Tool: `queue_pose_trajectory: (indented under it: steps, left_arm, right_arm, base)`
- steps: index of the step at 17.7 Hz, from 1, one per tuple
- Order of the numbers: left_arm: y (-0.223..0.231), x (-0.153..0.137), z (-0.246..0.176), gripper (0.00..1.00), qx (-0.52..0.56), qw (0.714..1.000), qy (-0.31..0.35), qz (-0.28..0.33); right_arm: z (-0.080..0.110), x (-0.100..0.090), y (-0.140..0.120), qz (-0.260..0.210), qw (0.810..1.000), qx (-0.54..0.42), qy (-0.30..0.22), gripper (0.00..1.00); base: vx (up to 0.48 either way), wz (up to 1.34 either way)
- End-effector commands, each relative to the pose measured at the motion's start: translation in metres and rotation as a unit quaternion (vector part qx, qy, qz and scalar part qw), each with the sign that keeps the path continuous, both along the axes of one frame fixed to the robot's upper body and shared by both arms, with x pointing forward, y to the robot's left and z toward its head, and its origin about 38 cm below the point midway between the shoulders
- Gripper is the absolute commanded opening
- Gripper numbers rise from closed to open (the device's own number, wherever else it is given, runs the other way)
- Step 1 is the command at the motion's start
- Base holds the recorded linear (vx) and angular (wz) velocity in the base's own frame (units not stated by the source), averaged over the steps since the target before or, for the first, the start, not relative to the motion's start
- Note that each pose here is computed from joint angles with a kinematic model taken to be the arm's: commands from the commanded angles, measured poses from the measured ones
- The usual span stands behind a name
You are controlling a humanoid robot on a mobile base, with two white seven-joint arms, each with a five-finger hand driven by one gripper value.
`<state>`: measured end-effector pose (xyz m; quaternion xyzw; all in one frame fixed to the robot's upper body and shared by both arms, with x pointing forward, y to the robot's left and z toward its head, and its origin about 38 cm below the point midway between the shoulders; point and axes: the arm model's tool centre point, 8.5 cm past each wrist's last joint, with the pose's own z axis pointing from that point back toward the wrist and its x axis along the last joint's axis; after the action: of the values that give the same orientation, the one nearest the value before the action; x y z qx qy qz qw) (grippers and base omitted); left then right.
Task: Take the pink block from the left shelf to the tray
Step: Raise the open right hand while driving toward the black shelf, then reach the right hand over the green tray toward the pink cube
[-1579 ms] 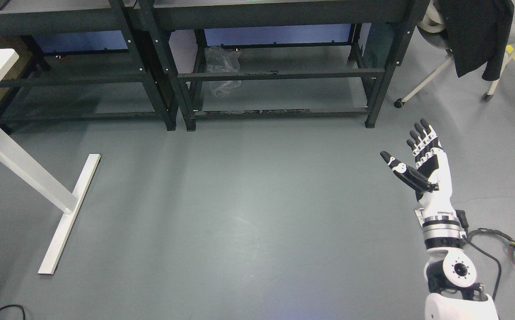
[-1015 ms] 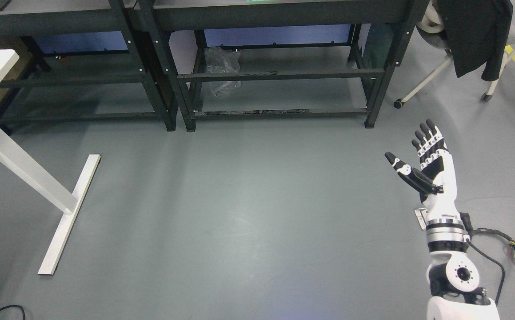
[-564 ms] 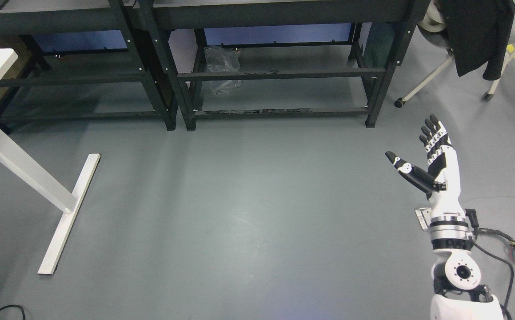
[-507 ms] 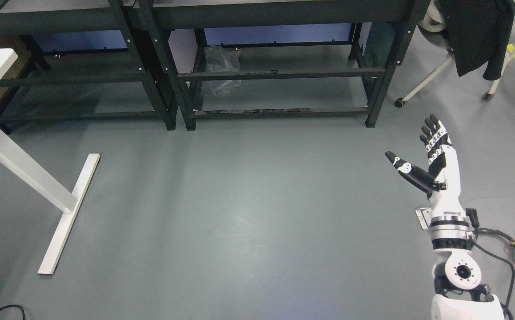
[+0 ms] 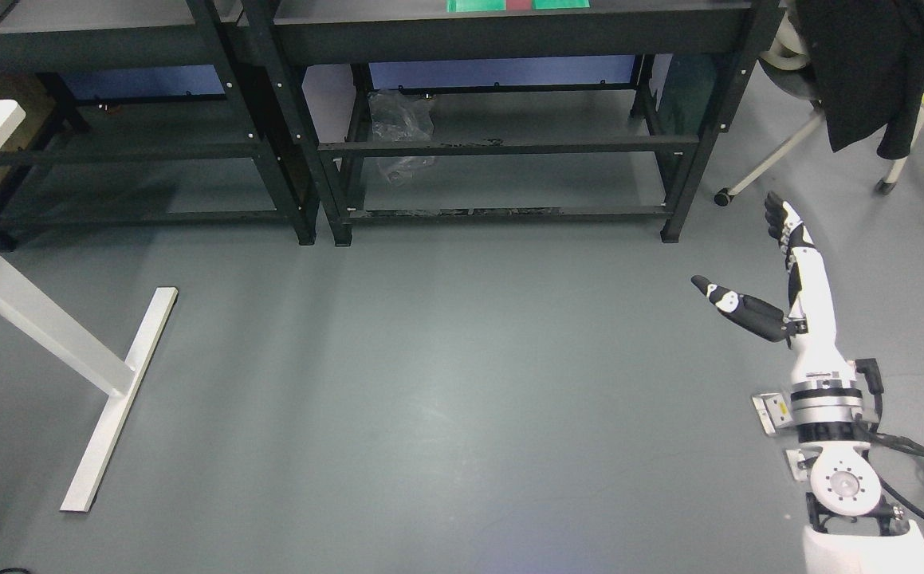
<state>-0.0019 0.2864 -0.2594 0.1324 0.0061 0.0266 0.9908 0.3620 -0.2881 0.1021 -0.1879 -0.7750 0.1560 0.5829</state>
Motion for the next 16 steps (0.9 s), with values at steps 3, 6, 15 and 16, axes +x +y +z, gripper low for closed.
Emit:
queue_pose_trajectory:
  steps: [3,6,15,16]
  left_arm:
    - [0.011,0.025,0.001,1.0,0.008,1.0,-0.023,-0.002]
    - [0.011,0.025,0.001,1.0,0.008,1.0,-0.023,-0.002]
    - [0.011,0.025,0.001,1.0,0.008,1.0,-0.023,-0.002]
    - [0.011,0.025,0.001,1.0,0.008,1.0,-0.023,-0.002]
  right_arm:
    - [-0.004,-0.008,0.017,0.015,0.96,-0.28,0.005,0.99]
    - [-0.007,-0.009,0.032,0.037,0.939,-0.342,-0.005,0.99]
    - [-0.005,-0.011,0.047,0.011,0.905,-0.422,-0.059,0.91]
    - [-0.002,-0.01,0.042,-0.002,0.906,-0.419,-0.06,0.92]
  base:
    - [0.196,0.04]
    - [0.222,0.01]
    - [0.277,0.13]
    - [0.253,0.29]
